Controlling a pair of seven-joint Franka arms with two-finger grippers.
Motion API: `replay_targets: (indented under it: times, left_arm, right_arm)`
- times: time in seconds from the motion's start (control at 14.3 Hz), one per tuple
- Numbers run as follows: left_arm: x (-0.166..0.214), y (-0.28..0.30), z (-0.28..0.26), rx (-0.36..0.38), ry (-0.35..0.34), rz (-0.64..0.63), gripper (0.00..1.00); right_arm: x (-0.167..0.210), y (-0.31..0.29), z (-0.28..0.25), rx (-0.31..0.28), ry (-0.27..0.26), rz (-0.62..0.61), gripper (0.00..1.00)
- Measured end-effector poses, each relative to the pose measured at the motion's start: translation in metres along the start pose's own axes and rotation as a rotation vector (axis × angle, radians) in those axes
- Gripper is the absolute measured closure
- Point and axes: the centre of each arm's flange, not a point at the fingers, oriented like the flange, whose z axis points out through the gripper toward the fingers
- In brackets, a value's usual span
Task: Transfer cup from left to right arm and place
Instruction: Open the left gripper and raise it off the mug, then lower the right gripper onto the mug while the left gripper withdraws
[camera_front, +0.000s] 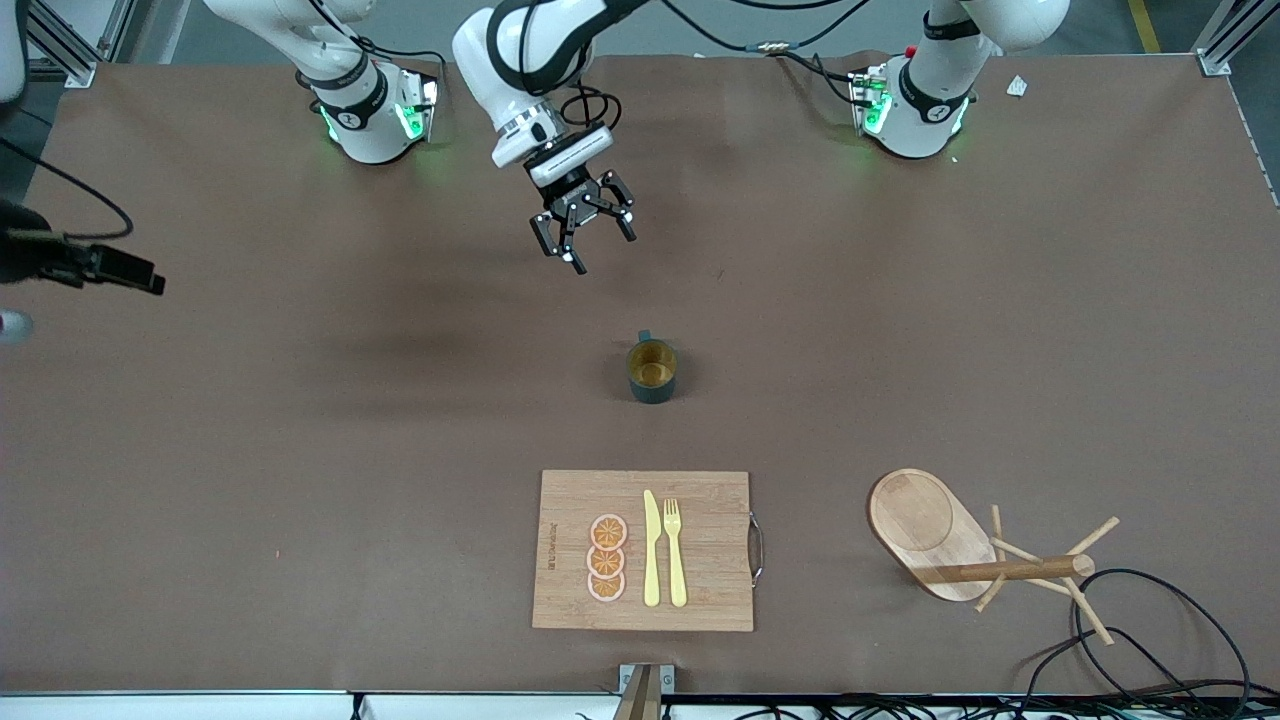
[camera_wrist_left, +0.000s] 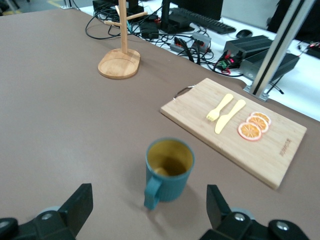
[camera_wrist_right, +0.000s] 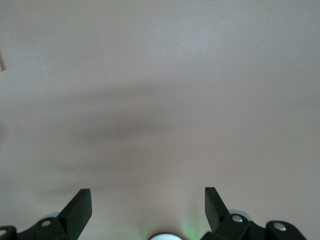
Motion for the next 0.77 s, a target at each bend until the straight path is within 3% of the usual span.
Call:
replay_targets:
  times: [0.14, 0.42, 0.77]
  left_arm:
    - [0.06, 0.011, 0.007, 0.038, -0.055, 0.025, 0.0]
    - [0.172, 0.024, 0.05, 0.096, -0.119, 0.154, 0.0]
    - [0.275, 0.024, 0.119, 0.112, -0.268, 0.239, 0.0]
  right_arm:
    - [0.013, -0.006, 0.014, 0.012, 0.005, -0.016, 0.0]
    - [0.029, -0.043, 0.049, 0.114, 0.023, -0.048, 0.0]
    - [0.019, -0.162, 0.11, 0.095, 0.014, 0.03, 0.0]
